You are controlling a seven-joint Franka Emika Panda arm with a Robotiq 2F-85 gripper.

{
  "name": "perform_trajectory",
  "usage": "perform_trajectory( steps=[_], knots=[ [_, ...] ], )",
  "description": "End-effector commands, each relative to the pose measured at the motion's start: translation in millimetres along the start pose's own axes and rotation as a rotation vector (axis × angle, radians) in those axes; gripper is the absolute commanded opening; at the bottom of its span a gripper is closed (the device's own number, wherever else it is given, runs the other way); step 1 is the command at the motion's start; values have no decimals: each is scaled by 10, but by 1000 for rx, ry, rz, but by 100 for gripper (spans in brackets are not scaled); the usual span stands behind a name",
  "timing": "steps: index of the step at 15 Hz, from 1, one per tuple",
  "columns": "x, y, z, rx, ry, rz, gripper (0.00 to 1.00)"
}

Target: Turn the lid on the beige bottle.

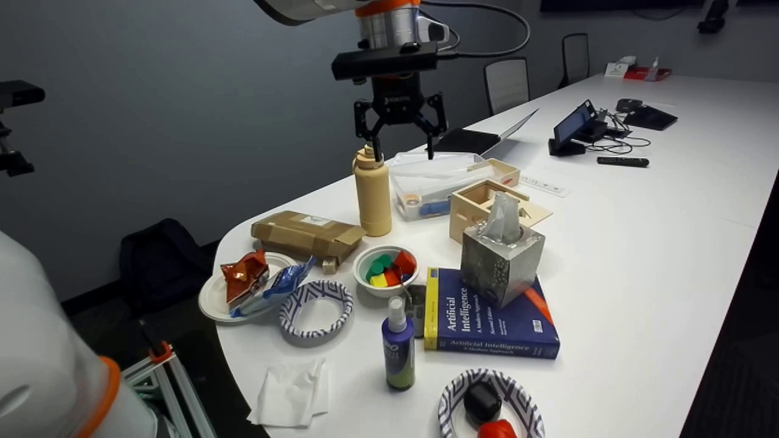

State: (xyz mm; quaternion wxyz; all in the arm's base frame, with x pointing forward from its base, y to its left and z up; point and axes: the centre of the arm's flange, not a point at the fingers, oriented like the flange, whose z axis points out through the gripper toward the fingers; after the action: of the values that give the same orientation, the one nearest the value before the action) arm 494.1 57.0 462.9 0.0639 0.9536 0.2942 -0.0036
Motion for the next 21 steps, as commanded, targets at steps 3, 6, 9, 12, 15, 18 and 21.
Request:
perform_trajectory(
  steps=[3, 6, 9, 12, 15, 18, 21],
  knots=[
    [890, -192, -20, 12, 56, -206, 100],
    [1170, -350, 24, 23, 62, -312, 100],
    [1409, -595, 60, 34, 85, -416, 100],
    [1574, -835, 160, 51, 96, -505, 100],
    [1682, -1098, 195, 45, 116, -575, 100],
    [1770, -1192, 234, 40, 148, -600, 100],
    [1858, -1171, 244, 24, 181, -601, 100]
  ],
)
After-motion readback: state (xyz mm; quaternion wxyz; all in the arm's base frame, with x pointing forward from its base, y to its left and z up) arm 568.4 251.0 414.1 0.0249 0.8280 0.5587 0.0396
